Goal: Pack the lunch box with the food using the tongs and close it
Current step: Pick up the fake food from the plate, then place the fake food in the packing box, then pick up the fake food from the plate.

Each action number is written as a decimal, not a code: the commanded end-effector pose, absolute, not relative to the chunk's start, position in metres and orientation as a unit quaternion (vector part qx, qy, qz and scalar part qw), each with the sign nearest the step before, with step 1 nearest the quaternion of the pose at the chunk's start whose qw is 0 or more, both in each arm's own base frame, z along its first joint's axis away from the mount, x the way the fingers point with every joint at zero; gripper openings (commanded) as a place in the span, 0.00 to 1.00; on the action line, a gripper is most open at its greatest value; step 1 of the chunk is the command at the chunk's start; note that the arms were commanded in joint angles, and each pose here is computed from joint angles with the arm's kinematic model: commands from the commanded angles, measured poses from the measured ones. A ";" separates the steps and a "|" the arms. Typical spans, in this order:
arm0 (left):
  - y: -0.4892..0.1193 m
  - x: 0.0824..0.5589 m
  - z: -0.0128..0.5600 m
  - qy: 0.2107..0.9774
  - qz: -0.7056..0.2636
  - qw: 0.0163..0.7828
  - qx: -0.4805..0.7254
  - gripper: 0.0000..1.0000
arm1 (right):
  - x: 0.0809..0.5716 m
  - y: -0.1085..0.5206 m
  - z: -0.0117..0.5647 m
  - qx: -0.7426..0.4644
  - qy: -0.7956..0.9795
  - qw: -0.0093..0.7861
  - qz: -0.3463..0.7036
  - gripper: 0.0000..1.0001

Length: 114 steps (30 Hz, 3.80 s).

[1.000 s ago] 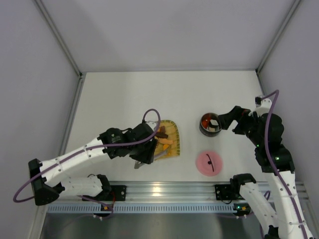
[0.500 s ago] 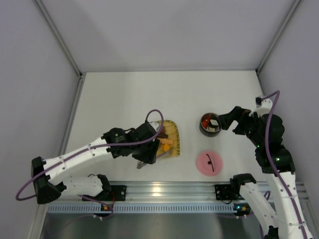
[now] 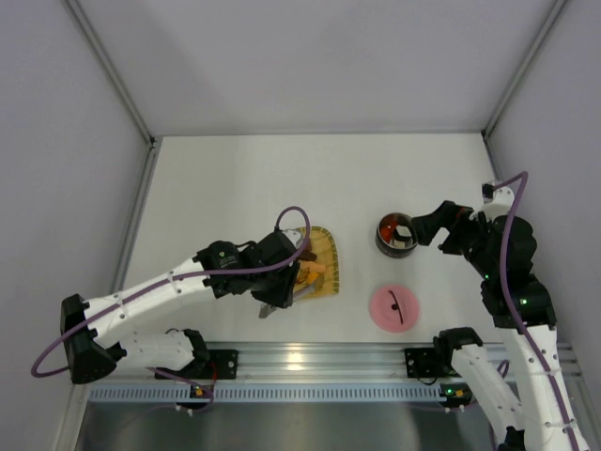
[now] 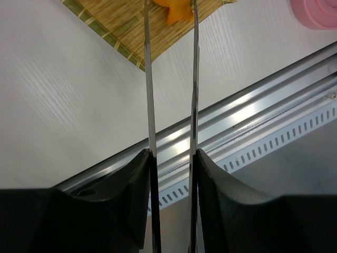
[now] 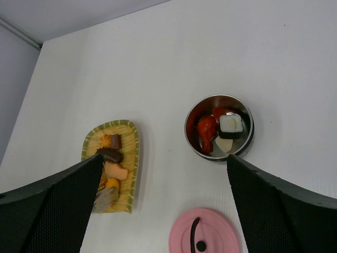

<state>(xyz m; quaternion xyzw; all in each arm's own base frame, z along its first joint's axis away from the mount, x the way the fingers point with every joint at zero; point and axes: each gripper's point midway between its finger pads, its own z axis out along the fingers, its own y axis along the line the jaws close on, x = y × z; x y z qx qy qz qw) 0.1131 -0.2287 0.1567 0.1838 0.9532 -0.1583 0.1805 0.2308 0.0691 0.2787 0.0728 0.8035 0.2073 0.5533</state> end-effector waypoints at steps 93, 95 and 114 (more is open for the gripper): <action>-0.335 0.223 0.263 0.889 -0.177 0.380 0.182 0.53 | 0.223 0.063 0.299 0.072 0.789 0.577 0.199 1.00; -0.318 0.216 0.252 0.899 -0.161 0.368 0.176 0.53 | 0.223 0.064 0.299 0.071 0.788 0.577 0.201 0.99; -0.229 0.152 0.172 0.948 -0.110 0.268 0.132 0.52 | 0.227 0.068 0.292 0.070 0.790 0.572 0.211 0.99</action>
